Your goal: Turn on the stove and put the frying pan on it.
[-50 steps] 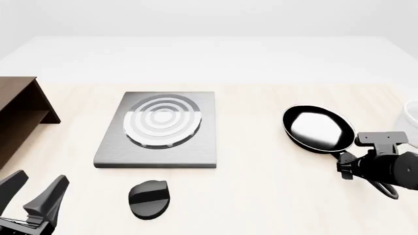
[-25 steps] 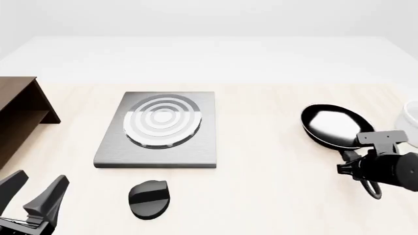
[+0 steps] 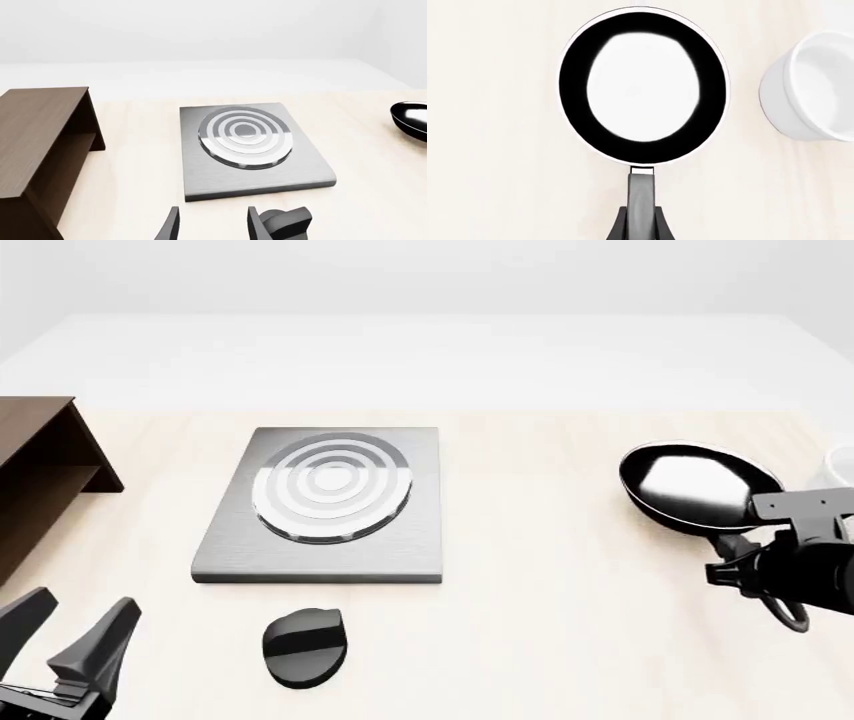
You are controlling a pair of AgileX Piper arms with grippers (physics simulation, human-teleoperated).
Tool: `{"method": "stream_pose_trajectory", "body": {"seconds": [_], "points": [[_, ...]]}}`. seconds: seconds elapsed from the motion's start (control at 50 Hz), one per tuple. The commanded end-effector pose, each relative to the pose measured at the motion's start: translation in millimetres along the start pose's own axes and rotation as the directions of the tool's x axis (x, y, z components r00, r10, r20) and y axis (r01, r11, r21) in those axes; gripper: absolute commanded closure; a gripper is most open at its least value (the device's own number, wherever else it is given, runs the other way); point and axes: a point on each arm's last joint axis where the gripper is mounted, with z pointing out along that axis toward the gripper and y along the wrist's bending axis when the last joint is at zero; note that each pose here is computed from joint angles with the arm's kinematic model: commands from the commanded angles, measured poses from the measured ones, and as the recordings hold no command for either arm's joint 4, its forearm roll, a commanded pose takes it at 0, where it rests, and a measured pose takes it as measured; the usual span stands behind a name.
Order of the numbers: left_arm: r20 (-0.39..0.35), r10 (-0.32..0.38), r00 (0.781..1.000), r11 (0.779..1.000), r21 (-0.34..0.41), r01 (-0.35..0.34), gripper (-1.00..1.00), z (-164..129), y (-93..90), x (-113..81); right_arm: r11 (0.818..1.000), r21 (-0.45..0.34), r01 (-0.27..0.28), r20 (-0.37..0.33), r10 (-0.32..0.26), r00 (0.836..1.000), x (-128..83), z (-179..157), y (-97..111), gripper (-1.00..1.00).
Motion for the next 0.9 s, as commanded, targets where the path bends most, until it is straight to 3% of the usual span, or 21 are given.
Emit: {"method": "stream_pose_trajectory", "body": {"seconds": [0.02,0.36,0.9], "points": [[0.000,-0.004,1.000,1.000,-0.003,0.004,-1.00,0.0,0.2,0.2,1.000,0.006,-0.013,0.057,0.012,0.998,-11.5,-18.7,-0.7,1.00],[0.000,-0.002,1.000,1.000,-0.003,0.002,-1.00,0.0,0.2,0.1,0.999,-0.031,0.022,0.110,-0.019,0.994,-20.1,-54.6,11.0,1.00],[0.000,0.002,1.000,1.000,-0.005,-0.002,-1.00,0.0,0.3,0.1,0.989,-0.107,0.102,0.216,-0.077,0.973,-27.0,-112.3,29.5,1.00]]}}
